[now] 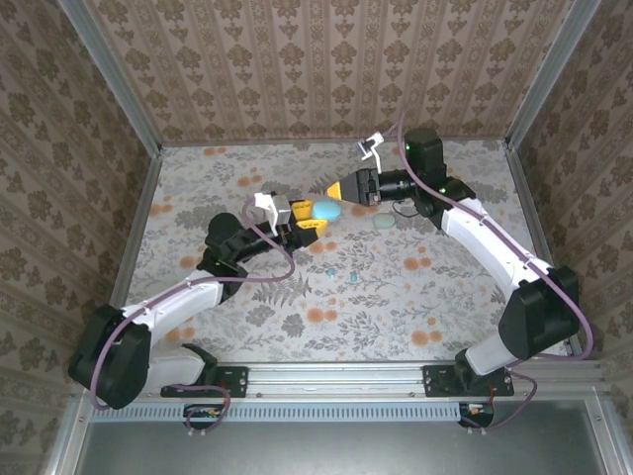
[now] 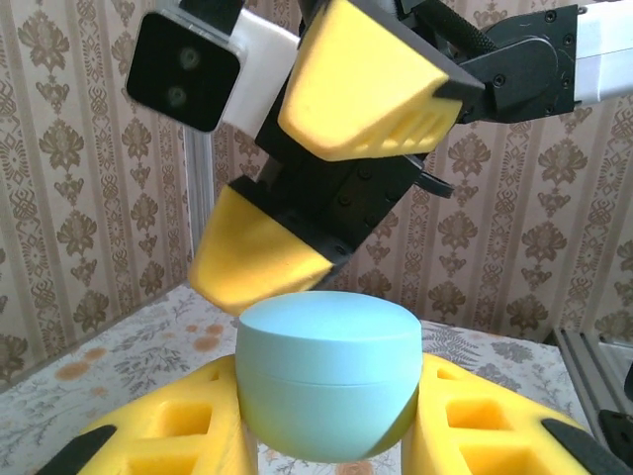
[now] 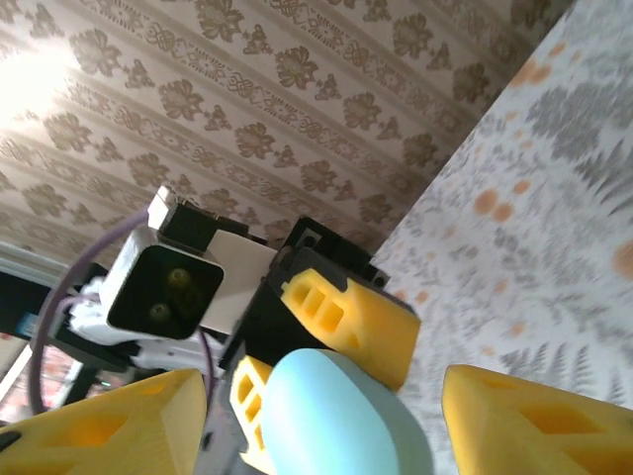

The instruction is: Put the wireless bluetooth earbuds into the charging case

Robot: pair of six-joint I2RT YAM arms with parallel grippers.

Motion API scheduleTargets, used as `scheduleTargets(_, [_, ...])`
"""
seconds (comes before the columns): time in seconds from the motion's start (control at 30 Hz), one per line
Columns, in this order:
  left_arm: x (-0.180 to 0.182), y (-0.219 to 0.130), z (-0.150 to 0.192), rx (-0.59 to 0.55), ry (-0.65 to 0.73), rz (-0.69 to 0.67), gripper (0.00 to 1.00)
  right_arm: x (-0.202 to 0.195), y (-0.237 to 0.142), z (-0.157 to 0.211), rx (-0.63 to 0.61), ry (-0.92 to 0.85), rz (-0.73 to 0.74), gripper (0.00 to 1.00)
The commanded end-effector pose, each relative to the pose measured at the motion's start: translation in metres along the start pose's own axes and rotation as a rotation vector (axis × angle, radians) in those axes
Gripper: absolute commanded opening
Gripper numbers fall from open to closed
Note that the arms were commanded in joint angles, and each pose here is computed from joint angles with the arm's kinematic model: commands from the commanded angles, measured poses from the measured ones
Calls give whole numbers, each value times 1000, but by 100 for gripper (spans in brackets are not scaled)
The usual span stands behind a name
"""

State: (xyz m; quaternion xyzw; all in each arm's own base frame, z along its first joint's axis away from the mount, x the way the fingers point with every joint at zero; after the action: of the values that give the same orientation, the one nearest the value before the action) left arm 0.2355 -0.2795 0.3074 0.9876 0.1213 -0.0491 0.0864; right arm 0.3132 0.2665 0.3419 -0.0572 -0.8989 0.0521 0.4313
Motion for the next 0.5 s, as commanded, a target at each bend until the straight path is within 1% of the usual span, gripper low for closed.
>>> scheduleTargets(0.0, [-4, 4, -23, -67, 107, 7, 26, 12, 2, 10, 39, 160, -39, 67])
scheduleTargets(0.17, [-5, 5, -28, -81, 111, 14, 26, -2, 3, 18, 59, 215, -5, 67])
scheduleTargets(0.23, [-6, 5, -29, -85, 109, 19, 26, -7, 5, 20, 68, 245, -3, 63])
scheduleTargets(0.37, [-1, 3, -28, -86, 114, -26, 26, 2, 6, 21, 89, 242, -66, 58])
scheduleTargets(0.47, [0, 3, -27, -82, 117, -32, 26, 8, 5, 24, 109, 239, -96, 55])
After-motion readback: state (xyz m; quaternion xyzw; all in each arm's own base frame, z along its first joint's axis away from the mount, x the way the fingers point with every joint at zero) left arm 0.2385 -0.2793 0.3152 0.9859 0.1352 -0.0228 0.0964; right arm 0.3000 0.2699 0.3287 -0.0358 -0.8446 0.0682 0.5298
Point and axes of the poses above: each hand's point on the last joint's axis, 136 mm out from that joint toward the fingers, its own y axis out along the fingers, its own x axis along the line the jaws close on, z = x × y, the point moved 2 cm from there along -y, back along the fingers, and after that the axes turned 6 degrees about -y, right-handed, at the moved point
